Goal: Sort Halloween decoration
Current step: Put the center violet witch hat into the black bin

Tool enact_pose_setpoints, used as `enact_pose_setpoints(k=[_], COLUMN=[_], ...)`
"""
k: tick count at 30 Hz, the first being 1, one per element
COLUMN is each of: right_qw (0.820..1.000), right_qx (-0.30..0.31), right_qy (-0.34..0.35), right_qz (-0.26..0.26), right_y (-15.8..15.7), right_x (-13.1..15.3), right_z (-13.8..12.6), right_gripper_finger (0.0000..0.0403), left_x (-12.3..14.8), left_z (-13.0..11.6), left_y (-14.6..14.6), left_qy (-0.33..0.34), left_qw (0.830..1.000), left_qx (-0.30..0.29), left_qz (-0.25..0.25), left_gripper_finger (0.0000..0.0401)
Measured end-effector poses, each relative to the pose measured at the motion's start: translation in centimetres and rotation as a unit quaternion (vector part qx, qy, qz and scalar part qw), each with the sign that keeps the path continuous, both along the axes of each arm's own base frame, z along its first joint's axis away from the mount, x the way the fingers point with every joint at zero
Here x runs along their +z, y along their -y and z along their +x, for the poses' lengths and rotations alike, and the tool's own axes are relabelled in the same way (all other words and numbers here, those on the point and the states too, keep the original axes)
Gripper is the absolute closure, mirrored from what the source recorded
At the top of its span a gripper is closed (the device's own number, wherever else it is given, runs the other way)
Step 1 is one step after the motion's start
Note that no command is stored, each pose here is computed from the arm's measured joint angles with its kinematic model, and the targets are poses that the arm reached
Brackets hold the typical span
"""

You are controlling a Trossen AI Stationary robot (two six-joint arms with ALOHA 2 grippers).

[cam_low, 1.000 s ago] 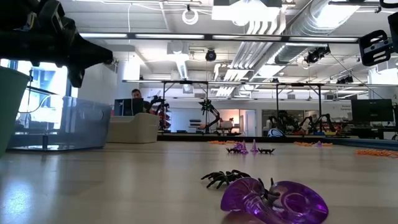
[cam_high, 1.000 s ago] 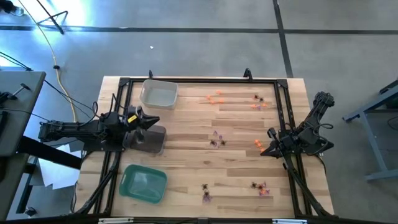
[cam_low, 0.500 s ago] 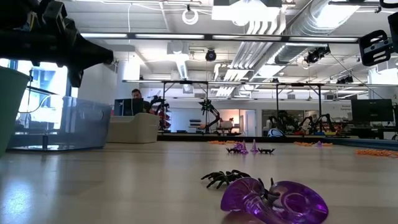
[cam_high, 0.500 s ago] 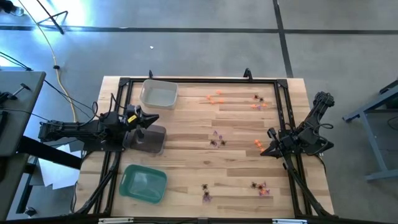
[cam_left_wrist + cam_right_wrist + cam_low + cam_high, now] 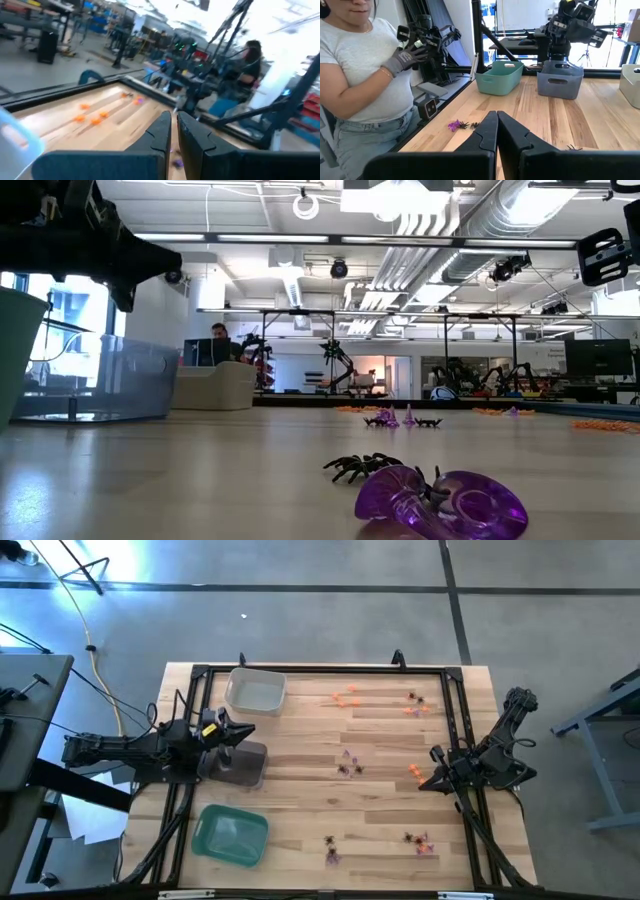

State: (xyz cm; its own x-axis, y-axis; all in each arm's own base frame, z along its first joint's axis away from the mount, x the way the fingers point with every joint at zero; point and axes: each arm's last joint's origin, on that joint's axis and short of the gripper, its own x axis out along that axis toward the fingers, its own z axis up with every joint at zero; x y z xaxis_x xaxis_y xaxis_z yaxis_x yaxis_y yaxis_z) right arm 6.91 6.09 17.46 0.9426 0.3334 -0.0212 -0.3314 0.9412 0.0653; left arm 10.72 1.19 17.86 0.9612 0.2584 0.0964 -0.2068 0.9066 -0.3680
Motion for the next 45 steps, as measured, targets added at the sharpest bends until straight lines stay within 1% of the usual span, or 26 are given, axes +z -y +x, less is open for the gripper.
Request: enact_pose_setpoints(k=[3, 10, 19, 30, 38, 43, 45], right_qw=[1.000, 1.000, 1.000, 1.000, 1.000, 1.000, 1.000], right_qx=[0.000, 0.000, 0.000, 0.000, 0.000, 0.000, 0.000], right_qy=[0.000, 0.000, 0.000, 0.000, 0.000, 0.000, 0.000], right_qz=[0.000, 0.000, 0.000, 0.000, 0.000, 0.000, 0.000], right_y=[0.00, 0.01, 0.00, 0.00, 0.00, 0.00, 0.00], right_x=[0.01, 0.01, 0.01, 0.01, 0.00, 0.01, 0.00], right_z=[0.00, 0.00, 0.00, 0.00, 0.00, 0.00, 0.00], right_gripper_finger=[0.0402, 0.0402, 0.0402, 0.0402, 0.0402, 0.0402, 0.0402], left_x=[0.25, 0.23, 0.23, 0.13, 0.36, 0.34, 0.35], left_z=[0.02, 0.03, 0.02, 0.02, -0.02, -0.02, -0.02], left_y=[0.20, 0.25, 0.18, 0.15, 0.07, 0.06, 0.06], left_qy=[0.008, 0.007, 0.012, 0.007, 0.035, 0.034, 0.031], left_qw=[0.999, 0.999, 0.999, 1.000, 0.997, 0.997, 0.998], left_qx=[-0.033, -0.041, -0.033, -0.030, -0.024, -0.022, -0.020], left_qz=[0.025, 0.027, 0.001, -0.001, -0.062, -0.062, -0.047], left_gripper_finger=[0.0380, 0.0380, 0.0380, 0.0380, 0.0380, 0.0380, 0.0380])
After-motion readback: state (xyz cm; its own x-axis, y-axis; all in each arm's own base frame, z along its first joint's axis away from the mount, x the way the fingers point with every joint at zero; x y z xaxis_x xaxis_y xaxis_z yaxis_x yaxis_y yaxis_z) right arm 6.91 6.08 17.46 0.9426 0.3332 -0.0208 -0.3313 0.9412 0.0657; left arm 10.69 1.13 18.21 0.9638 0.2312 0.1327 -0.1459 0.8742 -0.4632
